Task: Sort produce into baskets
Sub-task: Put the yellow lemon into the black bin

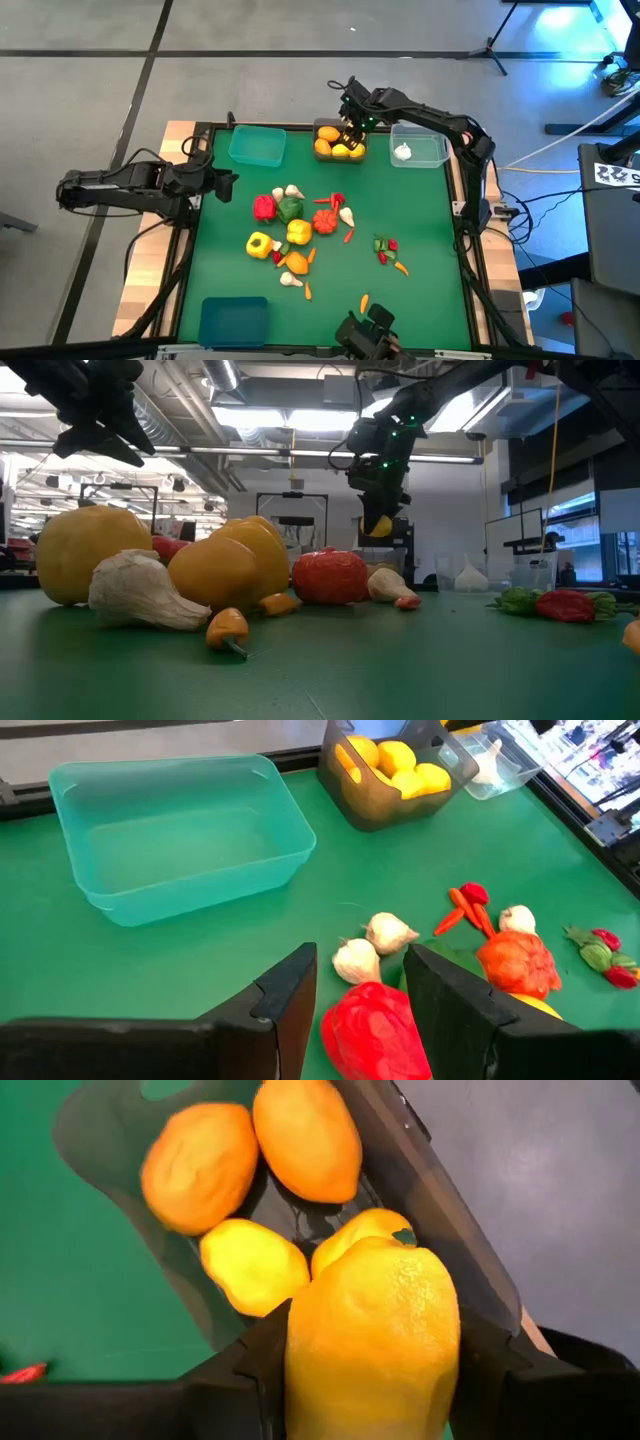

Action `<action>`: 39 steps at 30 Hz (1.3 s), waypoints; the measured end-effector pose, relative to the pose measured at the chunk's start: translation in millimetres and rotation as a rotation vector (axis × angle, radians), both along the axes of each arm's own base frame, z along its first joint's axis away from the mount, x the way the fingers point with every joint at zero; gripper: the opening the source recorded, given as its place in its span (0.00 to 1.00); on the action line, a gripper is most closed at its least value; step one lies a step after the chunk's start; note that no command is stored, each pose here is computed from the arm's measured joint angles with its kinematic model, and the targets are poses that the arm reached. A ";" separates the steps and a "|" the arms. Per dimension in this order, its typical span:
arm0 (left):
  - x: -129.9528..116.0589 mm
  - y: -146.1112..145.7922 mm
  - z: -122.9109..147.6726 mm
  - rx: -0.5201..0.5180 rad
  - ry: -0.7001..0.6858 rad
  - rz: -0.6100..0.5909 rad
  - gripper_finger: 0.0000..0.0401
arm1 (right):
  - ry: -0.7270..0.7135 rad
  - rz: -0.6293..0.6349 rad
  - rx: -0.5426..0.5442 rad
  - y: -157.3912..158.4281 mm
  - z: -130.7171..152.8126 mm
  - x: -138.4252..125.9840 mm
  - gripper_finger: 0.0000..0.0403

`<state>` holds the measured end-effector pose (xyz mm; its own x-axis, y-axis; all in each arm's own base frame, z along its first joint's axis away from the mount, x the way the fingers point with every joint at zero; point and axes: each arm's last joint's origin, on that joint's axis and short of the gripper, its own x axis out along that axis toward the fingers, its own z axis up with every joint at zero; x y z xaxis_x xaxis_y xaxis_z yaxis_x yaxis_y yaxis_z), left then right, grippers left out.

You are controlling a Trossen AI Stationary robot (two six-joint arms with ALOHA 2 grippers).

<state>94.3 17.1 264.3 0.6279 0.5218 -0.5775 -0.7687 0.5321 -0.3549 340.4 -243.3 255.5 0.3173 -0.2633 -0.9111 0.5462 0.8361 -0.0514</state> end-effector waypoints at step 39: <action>-1.8 0.6 -1.3 0.007 0.015 0.029 0.38 | -0.183 0.808 0.107 197.2 57.4 42.7 0.66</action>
<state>92.6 17.8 263.0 0.6037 0.5436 -0.5831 -0.7890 0.5119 -0.3397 383.0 -46.1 312.9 0.5169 0.1935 -0.8339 -0.2316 0.9694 0.0814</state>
